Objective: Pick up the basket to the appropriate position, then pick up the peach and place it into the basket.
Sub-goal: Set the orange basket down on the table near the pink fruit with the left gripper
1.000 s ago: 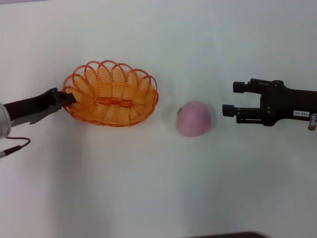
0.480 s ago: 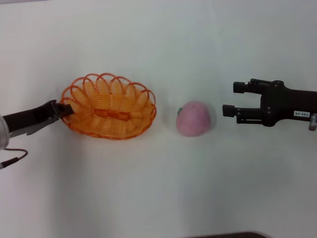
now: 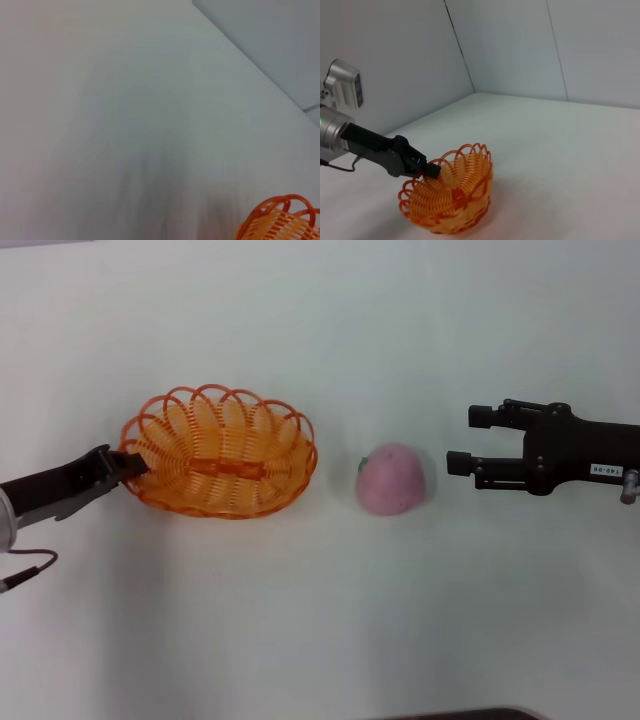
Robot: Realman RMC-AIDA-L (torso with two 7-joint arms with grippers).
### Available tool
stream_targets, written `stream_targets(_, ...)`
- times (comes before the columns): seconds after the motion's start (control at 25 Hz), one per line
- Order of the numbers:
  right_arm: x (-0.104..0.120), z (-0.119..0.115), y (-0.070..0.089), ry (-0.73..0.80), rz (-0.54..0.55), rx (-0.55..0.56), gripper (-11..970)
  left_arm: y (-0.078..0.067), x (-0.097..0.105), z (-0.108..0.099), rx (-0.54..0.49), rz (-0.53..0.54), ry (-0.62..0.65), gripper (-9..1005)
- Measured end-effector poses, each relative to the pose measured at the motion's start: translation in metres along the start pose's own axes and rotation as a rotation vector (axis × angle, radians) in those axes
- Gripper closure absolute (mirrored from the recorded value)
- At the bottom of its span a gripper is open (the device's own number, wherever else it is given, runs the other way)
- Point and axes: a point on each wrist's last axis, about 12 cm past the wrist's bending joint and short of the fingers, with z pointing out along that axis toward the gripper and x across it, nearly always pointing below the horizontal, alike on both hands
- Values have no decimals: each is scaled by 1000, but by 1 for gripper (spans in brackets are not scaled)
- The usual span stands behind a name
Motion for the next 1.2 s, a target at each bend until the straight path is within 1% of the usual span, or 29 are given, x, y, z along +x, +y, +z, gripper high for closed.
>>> stream_targets(0.16,-1,2,0,-2,-1,-2,108,-2,2,1,15,-13,-9,928)
stream_targets(0.4,-1,2,0,-5,-1,-2,107,4,7,0,-2,-50,-49,928)
stream_targets(0.56,-3,3,0,-12,-2,-2,107,4,10,2,-7,-60,-51,928)
stream_targets(0.84,-4,4,0,-19,-3,-3,106,7,11,3,-14,-82,-57,928)
stream_targets(1.2,-5,5,0,-25,-2,-2,106,7,10,4,-19,-83,-65,927)
